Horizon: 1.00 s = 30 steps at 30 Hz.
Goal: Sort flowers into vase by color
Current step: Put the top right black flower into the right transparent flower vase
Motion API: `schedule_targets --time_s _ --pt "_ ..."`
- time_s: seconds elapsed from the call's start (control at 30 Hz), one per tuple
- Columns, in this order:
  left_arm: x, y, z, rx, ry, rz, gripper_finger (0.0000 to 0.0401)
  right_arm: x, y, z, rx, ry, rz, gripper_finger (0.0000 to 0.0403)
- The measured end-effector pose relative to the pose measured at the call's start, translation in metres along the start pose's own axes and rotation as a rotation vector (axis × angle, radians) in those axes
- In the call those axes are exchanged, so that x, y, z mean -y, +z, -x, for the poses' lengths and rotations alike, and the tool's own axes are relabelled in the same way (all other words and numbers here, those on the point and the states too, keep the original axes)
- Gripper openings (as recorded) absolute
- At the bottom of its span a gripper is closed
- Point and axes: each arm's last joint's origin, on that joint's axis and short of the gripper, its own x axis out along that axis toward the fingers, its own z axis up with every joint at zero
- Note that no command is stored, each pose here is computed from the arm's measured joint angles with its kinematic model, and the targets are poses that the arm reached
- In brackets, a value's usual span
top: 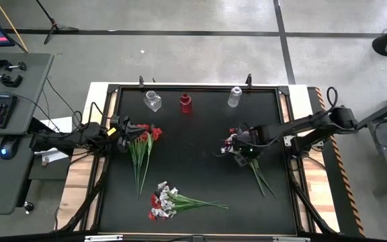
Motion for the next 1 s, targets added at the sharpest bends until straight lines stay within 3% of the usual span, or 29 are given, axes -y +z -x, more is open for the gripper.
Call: schedule_targets --time_s 0.3,0.67,1.0 --pt "0.000 0.000 0.000 0.000 0.001 0.000 0.0000 0.014 -0.003 -0.021 0.007 -0.026 -0.017 0.0138" --pt "0.000 0.000 0.000 0.000 0.000 0.000 0.0000 0.015 0.000 -0.021 0.043 -0.040 -0.024 0.0132" --pt "0.000 0.000 0.000 0.000 0.000 0.000 0.0000 0.009 0.003 -0.014 0.061 -0.018 -0.013 0.0007"
